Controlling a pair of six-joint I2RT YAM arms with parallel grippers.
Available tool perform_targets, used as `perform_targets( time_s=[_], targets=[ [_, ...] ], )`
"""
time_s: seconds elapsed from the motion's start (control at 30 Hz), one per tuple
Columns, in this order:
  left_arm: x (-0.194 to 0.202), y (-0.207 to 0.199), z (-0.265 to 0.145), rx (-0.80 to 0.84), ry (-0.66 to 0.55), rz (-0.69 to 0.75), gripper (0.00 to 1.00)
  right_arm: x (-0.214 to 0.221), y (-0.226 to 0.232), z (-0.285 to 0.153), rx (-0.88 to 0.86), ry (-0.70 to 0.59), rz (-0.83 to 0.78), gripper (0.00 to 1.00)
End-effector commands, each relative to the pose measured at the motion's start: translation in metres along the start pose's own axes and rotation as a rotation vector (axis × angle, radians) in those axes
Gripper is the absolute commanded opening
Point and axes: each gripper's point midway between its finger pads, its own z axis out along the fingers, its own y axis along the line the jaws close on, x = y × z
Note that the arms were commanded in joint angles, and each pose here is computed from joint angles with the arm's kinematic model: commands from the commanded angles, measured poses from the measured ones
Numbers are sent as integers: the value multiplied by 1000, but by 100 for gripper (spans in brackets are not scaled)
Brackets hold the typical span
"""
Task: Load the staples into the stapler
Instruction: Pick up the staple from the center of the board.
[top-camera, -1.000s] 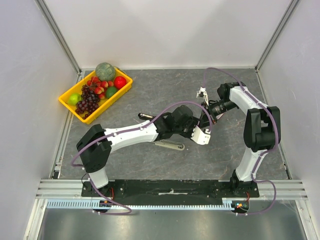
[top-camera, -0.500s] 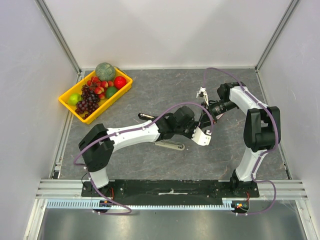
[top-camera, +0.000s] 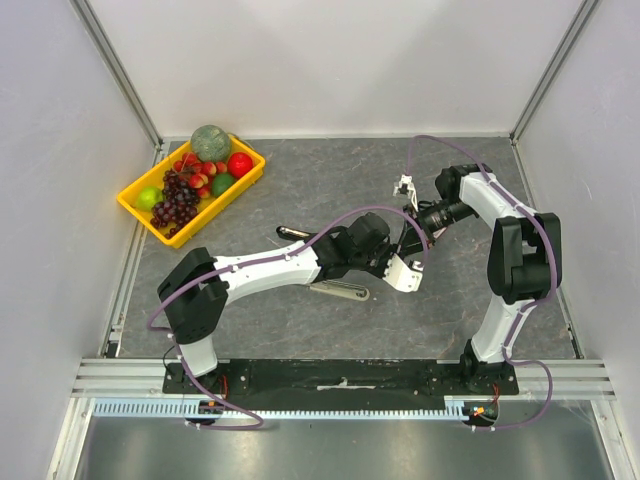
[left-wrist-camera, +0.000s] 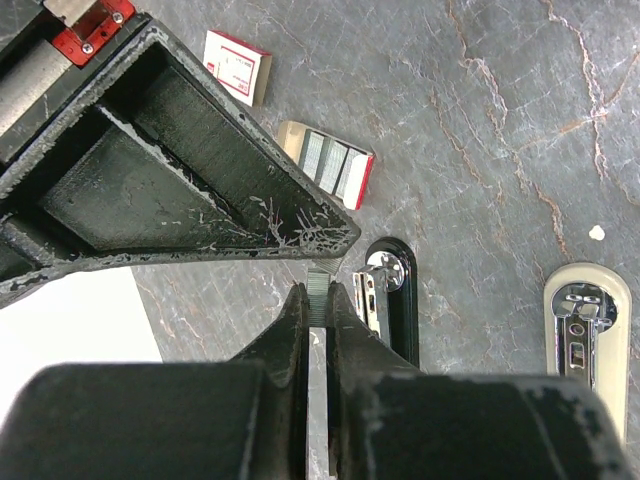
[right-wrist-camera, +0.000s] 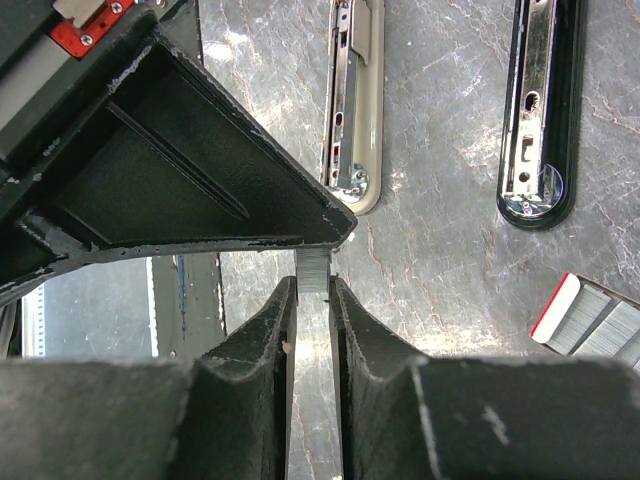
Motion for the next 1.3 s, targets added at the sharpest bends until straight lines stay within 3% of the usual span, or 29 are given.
perform_targets(
  time_s=[0.0,1.13,1.27],
  targets=[
    [-14,11,-1,-25,-34,-9,5,-12,26,-8,-35,-27,25,25],
    [-21,15,-9,-9,-49,-165,5,-2,14,-20,8,-19,54,25],
    [-14,11,-18,25,-61,-259,5,18,-17,-27,151,49,113,24]
  ],
)
